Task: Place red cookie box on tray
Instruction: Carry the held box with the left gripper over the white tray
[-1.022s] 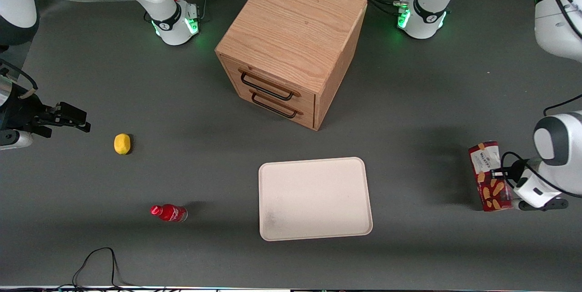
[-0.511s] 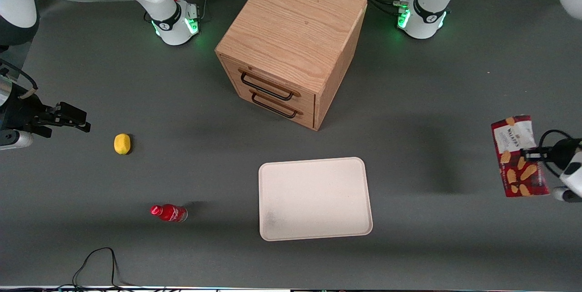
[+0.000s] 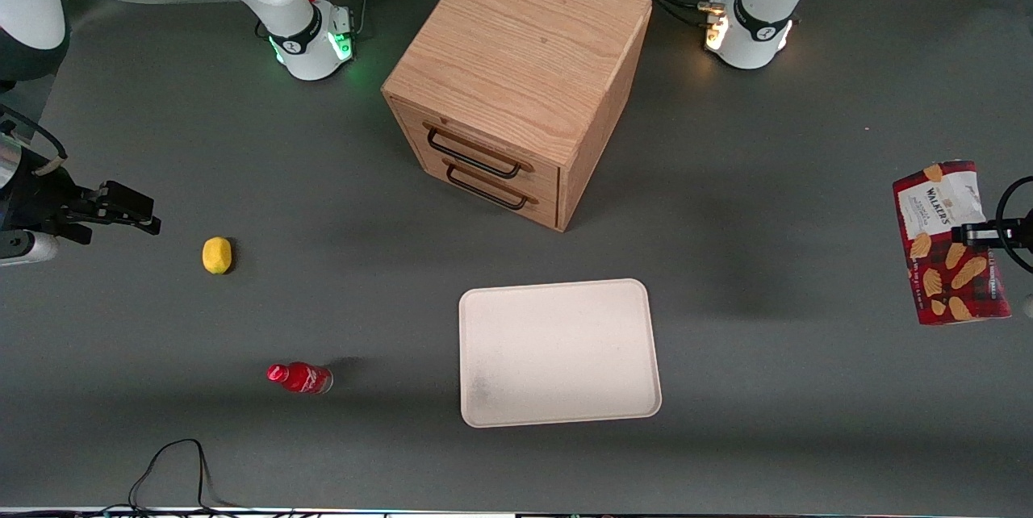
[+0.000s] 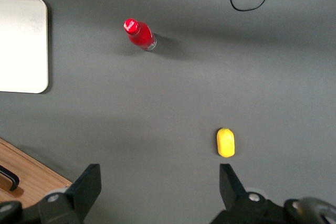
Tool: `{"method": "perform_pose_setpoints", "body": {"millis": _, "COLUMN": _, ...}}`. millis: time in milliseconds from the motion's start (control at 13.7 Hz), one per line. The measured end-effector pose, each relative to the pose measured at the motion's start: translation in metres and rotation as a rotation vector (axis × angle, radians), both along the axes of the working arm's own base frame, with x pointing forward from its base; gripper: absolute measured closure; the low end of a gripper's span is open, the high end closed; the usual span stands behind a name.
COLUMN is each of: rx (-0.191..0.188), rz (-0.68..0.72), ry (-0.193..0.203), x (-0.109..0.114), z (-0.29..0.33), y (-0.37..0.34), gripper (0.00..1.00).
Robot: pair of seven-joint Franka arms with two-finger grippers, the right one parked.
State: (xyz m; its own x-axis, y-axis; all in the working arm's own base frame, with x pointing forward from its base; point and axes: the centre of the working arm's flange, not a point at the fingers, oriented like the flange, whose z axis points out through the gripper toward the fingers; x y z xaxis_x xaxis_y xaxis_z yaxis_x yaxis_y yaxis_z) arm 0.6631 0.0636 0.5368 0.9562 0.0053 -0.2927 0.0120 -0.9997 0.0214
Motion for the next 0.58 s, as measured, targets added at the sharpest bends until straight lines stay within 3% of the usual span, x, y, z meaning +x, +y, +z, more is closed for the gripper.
{"method": "perform_pose_setpoints", "body": {"millis": 365, "rx": -0.006, "rz": -0.008, "ry": -0.004, "x": 0.004, "z": -0.001, "y": -0.059, "gripper": 0.97}}
{"method": "perform_pose_setpoints", "body": {"millis": 584, "rx": -0.012, "rz": 0.038, "ry": -0.063, "x": 0.010, "z": -0.002, "y": -0.150, "gripper": 0.97}}
